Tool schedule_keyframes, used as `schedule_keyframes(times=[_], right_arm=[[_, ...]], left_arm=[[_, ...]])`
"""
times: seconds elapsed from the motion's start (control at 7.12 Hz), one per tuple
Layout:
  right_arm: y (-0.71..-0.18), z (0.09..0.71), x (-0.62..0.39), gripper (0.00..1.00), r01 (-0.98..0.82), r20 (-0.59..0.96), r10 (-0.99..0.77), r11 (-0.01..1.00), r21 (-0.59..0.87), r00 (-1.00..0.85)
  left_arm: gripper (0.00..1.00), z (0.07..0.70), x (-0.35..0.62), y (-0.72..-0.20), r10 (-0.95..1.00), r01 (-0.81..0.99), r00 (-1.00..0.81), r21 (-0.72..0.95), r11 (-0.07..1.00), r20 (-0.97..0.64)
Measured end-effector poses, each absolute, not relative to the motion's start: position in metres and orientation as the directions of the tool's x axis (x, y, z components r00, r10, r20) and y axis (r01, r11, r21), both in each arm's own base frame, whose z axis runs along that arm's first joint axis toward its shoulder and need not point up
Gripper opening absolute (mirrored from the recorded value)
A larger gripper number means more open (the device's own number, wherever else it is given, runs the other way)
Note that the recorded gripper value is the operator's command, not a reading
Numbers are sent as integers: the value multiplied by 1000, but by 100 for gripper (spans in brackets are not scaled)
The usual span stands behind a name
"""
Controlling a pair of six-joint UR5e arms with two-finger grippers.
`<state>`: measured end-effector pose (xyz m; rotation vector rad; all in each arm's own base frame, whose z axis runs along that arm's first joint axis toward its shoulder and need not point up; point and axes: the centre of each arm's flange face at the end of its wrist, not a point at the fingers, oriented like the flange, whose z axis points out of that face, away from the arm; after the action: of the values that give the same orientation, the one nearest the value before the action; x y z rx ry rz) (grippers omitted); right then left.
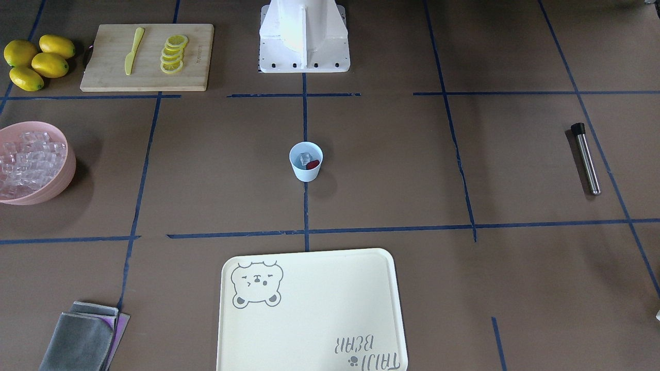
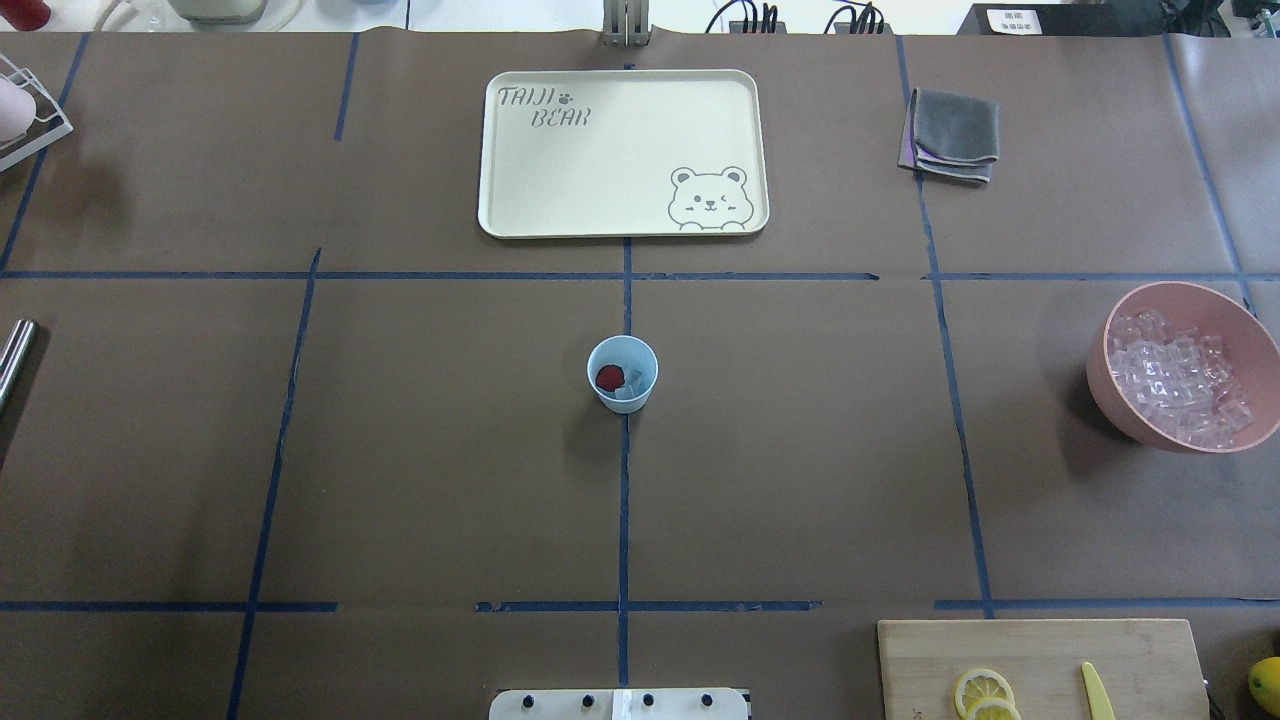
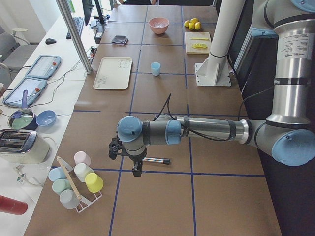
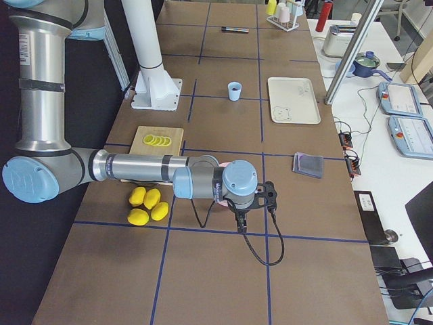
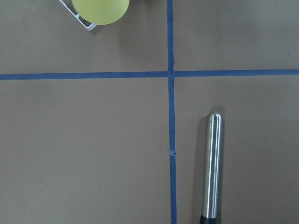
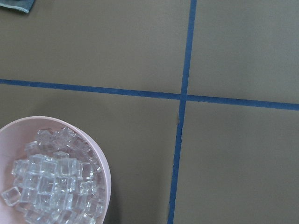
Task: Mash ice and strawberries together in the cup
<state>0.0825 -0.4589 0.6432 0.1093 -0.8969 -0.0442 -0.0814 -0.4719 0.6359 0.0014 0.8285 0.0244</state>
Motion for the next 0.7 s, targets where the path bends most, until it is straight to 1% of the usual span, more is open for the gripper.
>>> schedule_keyframes(times=[0.7], right_arm=[[-467,653,85,99,-14,780,-60,996,88,623]], left_arm=[[100,636,-81,-471,23,-22,675,11,1000,-737]])
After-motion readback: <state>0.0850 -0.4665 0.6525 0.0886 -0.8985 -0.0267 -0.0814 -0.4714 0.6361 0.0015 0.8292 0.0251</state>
